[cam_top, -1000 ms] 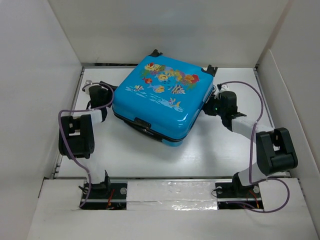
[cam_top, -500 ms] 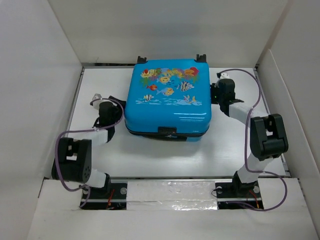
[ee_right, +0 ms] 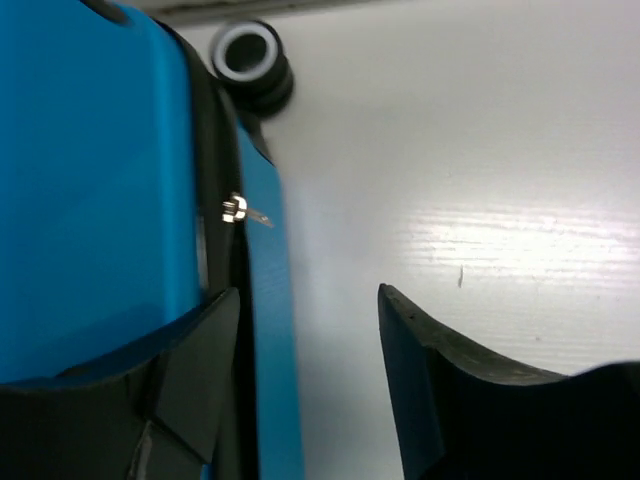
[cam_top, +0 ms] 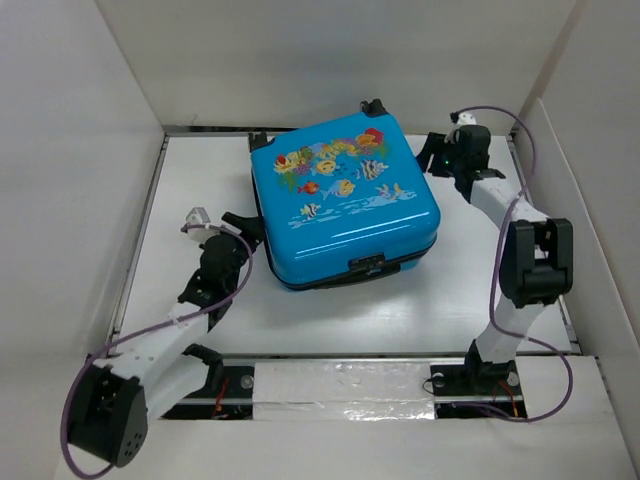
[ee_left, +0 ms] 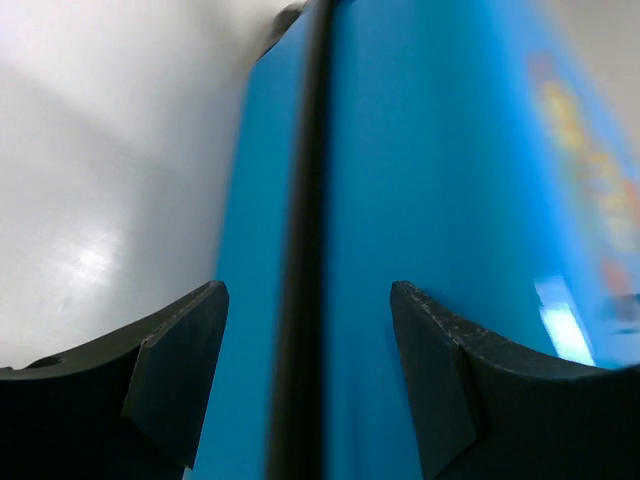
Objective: Pack the luggage
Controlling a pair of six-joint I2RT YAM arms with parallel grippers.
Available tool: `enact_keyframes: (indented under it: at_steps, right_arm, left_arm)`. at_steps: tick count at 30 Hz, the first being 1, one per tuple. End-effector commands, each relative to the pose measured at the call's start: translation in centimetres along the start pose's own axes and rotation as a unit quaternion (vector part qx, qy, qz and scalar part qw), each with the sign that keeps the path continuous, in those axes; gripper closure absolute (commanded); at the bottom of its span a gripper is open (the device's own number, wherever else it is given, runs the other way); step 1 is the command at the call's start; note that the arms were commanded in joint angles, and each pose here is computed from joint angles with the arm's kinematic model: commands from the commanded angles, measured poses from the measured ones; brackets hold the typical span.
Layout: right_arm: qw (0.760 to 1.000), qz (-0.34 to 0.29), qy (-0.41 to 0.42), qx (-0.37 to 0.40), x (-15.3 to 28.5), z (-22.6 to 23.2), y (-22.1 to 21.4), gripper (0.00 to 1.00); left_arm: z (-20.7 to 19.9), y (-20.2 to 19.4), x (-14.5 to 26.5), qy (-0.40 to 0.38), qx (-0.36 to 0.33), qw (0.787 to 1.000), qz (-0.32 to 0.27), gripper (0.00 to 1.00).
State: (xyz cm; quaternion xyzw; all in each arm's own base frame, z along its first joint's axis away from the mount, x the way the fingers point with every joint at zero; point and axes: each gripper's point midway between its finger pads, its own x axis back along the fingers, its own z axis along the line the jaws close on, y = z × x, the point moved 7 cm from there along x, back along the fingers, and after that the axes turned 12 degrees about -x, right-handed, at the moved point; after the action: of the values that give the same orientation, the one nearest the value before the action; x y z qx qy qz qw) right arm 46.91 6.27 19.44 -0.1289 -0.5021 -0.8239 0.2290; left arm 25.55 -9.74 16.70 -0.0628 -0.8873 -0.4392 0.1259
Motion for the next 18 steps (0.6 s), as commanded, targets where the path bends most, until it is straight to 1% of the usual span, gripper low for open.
enact_keyframes:
  at_steps: [1,2,3,4,5,6,7,8,9,10,11,12,13,14,15,16,18]
  right_arm:
    - [0.988,-0.068,0.141,-0.014,5.6,6.0,6.0,0.31]
    - [0.987,-0.082,0.14,-0.016,6.7,5.7,6.5,0.3]
    - [0.982,-0.114,0.152,-0.008,9.5,6.4,7.9,0.3]
    - [0.982,-0.116,0.152,-0.006,10.5,6.2,6.8,0.31]
    - [0.979,-0.129,0.158,-0.001,11.9,6.4,6.5,0.33]
    - [0.972,-0.153,0.178,0.01,14.7,7.2,5.2,0.49]
    - [0.969,-0.159,0.191,0.014,16.0,7.9,4.0,0.64]
    - [0.963,-0.152,0.222,0.022,17.2,9.8,1.9,0.79]
    - [0.957,-0.153,0.246,0.031,18.6,10.9,0.2,0.9]
    - [0.943,-0.185,0.272,0.052,21.8,12.1,-0.6,1.0]
    - [0.947,-0.154,0.275,0.055,21.7,11.6,-4.4,1.0]
    - [0.938,-0.13,0.314,0.068,23.1,13.2,-7.2,1.0]
    - [0.942,-0.114,0.308,0.074,23.8,12.9,-9.3,1.0]
    - [0.931,-0.136,0.331,0.07,26.4,13.0,-10.0,1.0]
    - [0.931,-0.097,0.346,0.068,26.6,12.5,-13.8,1.0]
    - [0.935,-0.092,0.34,0.053,26.9,11.9,-15.1,1.0]
    - [0.935,-0.078,0.345,0.042,27.4,10.8,-17.7,1.0]
  left_arm:
    - [-5.4,6.1,2.8,-0.083,0.013,0.992,-0.093,0.35]
    - [-5.8,7.3,3.3,-0.085,0.014,0.99,-0.112,0.35]
    - [-6.7,9.1,4.0,-0.093,0.012,0.986,-0.136,0.35]
    - [-7.2,10.2,4.8,-0.101,0.015,0.983,-0.152,0.36]
    - [-7.9,10.9,5.3,-0.119,0.013,0.98,-0.16,0.39]
    - [-9.1,11.4,6.1,-0.169,0.007,0.972,-0.16,0.54]
    - [-9.7,11.2,6.4,-0.198,0.003,0.969,-0.151,0.67]
    - [-10.1,10.7,6.6,-0.223,-0.003,0.965,-0.139,0.79]
    - [-10.3,9.9,6.6,-0.244,-0.012,0.962,-0.121,0.86]
    - [-10.5,9.0,6.8,-0.268,-0.028,0.959,-0.091,0.98]
    - [-10.1,8.4,6.7,-0.264,-0.035,0.961,-0.08,1.0]
    - [-9.2,7.4,6.4,-0.249,-0.042,0.965,-0.066,1.0]
    - [-7.7,6.7,6.1,-0.207,-0.048,0.975,-0.057,1.0]
    - [-6.9,6.7,6.7,-0.196,-0.042,0.977,-0.067,1.0]
    - [-5.0,5.0,6.4,-0.171,-0.042,0.983,-0.053,1.0]
    - [-4.0,4.8,6.8,-0.157,-0.033,0.985,-0.063,1.0]
    - [-2.4,3.2,6.7,-0.141,-0.023,0.989,-0.049,1.0]
